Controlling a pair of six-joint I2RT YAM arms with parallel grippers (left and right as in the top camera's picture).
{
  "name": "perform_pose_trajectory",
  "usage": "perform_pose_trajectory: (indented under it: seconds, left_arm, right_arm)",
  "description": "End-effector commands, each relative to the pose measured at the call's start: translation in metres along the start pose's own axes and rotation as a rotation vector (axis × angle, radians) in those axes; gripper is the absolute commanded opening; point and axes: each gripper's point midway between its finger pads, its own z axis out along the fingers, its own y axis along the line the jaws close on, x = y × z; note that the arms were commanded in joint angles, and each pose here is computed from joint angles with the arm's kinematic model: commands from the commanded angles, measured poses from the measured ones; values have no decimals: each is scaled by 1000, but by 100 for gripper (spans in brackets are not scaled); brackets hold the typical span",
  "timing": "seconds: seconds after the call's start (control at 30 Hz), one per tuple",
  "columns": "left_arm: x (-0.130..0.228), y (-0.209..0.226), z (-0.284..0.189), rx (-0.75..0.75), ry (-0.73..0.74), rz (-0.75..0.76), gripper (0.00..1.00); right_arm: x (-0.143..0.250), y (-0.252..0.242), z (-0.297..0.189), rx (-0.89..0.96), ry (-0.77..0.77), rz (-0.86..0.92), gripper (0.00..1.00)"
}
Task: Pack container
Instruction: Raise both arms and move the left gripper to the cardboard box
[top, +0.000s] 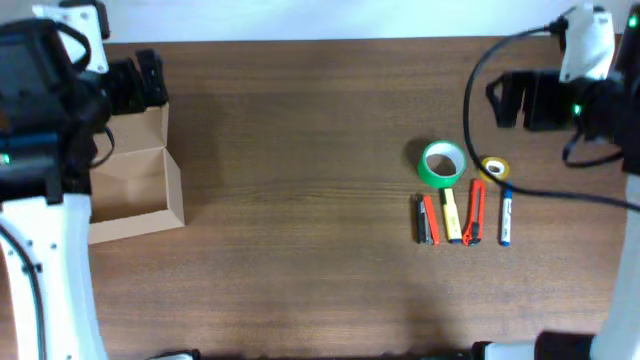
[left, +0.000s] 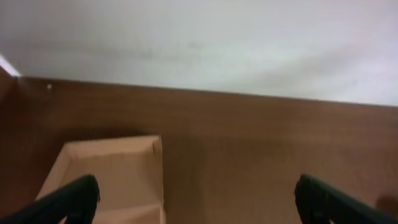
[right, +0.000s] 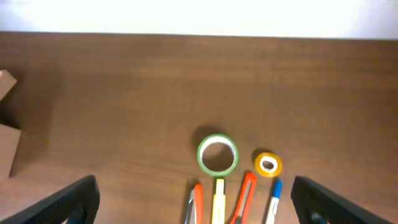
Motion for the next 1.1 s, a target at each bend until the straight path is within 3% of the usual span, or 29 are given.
perform_pose_trajectory:
  seconds: [0.0, 0.1, 0.23, 0.3, 0.5, 0.63, 0.7, 0.8, 1.07]
  left_arm:
    - [-1, -4, 9, 30, 27, 42, 100]
    - [3, -3, 12, 27, 43, 39, 100]
    - [30, -1, 20, 41, 158, 189, 100]
    - [52, 2, 37, 50, 254, 207, 100]
    - [121, 22, 114, 19, 529, 192, 100]
    - [167, 42, 136, -77, 651, 82, 100]
    - [197, 56, 136, -117, 714, -35, 100]
    - [225, 67, 124, -209, 813, -76, 99]
    - [245, 60, 110, -275, 893, -206, 91]
  right_arm:
    - [-6, -5, 7, 19, 19, -16, 99]
    - [2, -23, 32, 80, 96, 53, 99]
    - [12, -23, 75, -14, 201, 129, 99]
    - [12, -19, 89, -55, 219, 137, 99]
    - [69, -55, 134, 114, 432, 245, 99]
    - [112, -76, 155, 161, 539, 316, 99]
    - [117, -90, 151, 181, 544, 360, 99]
    - [120, -103, 148, 239, 547, 370, 99]
    - [133, -109, 171, 238, 611, 379, 99]
